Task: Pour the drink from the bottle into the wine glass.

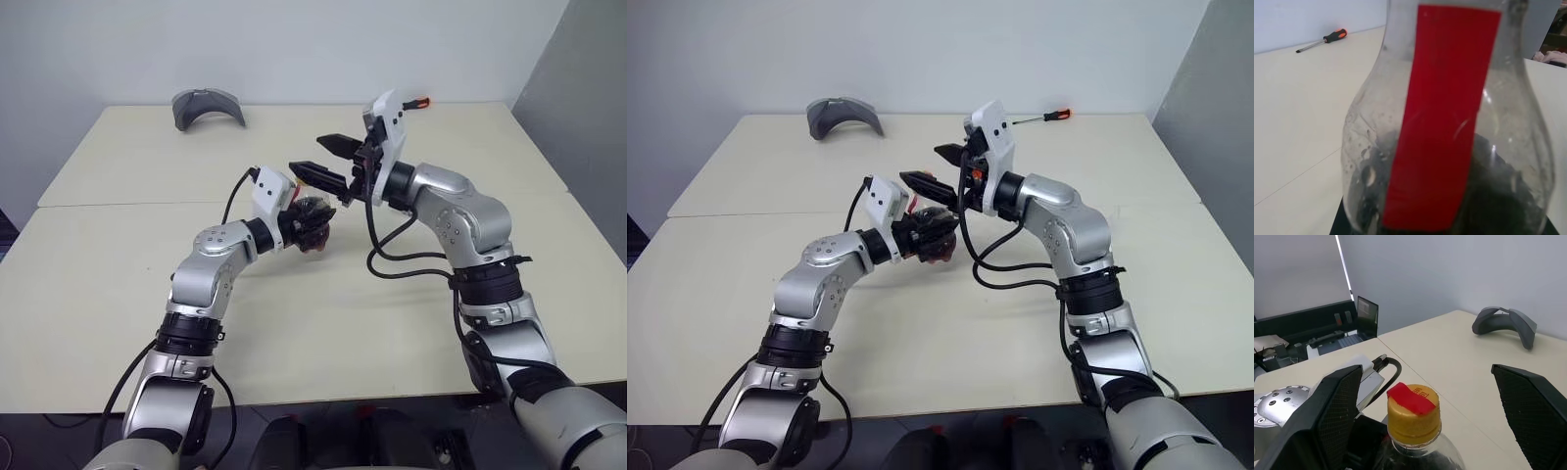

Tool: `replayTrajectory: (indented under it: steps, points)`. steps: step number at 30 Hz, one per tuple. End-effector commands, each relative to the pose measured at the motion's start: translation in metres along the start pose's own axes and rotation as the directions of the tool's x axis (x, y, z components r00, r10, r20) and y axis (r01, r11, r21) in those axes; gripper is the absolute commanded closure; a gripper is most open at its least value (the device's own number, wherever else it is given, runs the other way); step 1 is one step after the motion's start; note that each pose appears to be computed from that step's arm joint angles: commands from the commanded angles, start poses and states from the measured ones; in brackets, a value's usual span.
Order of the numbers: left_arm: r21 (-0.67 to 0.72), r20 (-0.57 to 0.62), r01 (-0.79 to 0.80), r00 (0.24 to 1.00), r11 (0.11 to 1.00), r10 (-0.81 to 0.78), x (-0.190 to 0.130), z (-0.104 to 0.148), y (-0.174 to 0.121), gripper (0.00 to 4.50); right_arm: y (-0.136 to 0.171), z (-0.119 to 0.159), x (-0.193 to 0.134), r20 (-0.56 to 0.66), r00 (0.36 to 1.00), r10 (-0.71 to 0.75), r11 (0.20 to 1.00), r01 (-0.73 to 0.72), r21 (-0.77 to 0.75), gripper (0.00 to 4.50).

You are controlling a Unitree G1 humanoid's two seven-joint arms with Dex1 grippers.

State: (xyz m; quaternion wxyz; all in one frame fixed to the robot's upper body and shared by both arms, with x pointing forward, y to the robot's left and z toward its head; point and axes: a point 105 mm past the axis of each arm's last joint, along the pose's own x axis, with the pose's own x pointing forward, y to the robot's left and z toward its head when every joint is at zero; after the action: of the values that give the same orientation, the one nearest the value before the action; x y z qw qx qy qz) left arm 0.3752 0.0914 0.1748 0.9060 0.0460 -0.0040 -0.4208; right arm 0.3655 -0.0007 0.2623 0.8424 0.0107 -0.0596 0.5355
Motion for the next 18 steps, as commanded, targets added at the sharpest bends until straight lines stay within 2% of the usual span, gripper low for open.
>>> replayTrajectory:
  steps: [1, 8, 17, 18]
  points:
    - [0.050, 0.056, 0.012, 0.998, 0.999, -0.015, 0.000, 0.021, -0.004, 3.03, 0.008, 0.007, 0.001, 0.023, 0.999, 0.036, 0.999, -0.036, -0.015, 0.00]
    - [0.058, 0.053, 0.021, 0.998, 0.998, -0.024, 0.000, 0.022, -0.005, 3.07, 0.008, -0.003, 0.001, -0.006, 0.999, 0.040, 0.999, -0.041, -0.028, 0.00]
    - [0.068, 0.051, 0.024, 0.998, 0.997, -0.027, 0.001, 0.022, -0.003, 3.08, 0.005, -0.002, 0.003, -0.004, 0.999, 0.038, 0.999, -0.038, -0.030, 0.00]
    - [0.068, 0.051, 0.024, 0.998, 0.997, -0.028, 0.001, 0.022, -0.003, 3.08, 0.005, -0.003, 0.004, -0.003, 0.999, 0.034, 0.999, -0.034, -0.022, 0.18]
